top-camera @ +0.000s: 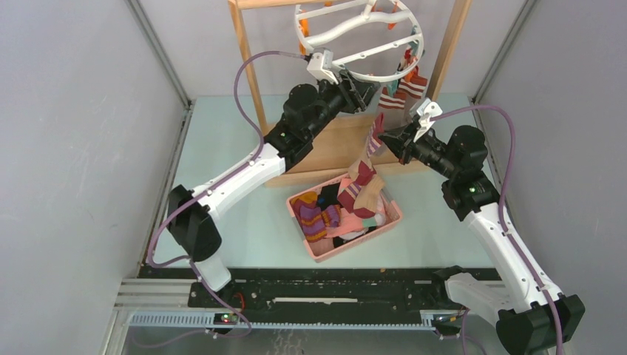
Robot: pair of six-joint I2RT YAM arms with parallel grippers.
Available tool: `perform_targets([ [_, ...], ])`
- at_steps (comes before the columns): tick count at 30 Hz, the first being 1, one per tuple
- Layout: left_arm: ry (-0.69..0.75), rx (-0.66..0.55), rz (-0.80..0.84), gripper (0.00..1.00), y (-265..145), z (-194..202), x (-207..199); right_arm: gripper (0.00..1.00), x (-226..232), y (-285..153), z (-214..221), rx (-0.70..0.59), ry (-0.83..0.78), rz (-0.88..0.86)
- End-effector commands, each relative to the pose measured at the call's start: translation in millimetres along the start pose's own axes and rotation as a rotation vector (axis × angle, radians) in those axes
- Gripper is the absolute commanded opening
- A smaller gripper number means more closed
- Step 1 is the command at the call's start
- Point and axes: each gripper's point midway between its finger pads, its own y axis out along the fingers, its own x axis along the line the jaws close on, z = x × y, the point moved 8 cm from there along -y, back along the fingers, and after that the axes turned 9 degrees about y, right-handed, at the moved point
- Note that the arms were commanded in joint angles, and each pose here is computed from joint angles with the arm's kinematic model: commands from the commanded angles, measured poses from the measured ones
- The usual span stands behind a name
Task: Clip the socks to the hanger
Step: Open the clamp at the hanger.
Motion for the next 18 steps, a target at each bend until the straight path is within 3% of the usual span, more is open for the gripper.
perform_targets([
  [1,-0.007,-0.069,0.017,0.56,4.0,-24.1,-12.0,0.00,0.7,-1.2,-19.3,-0.060,-0.026,-0.008],
  [18,-0.004,-0.077,0.007,0.54,6.0,-27.3,-11.9,0.00,0.5,-1.8,-19.7,-0.061,-0.025,-0.008],
])
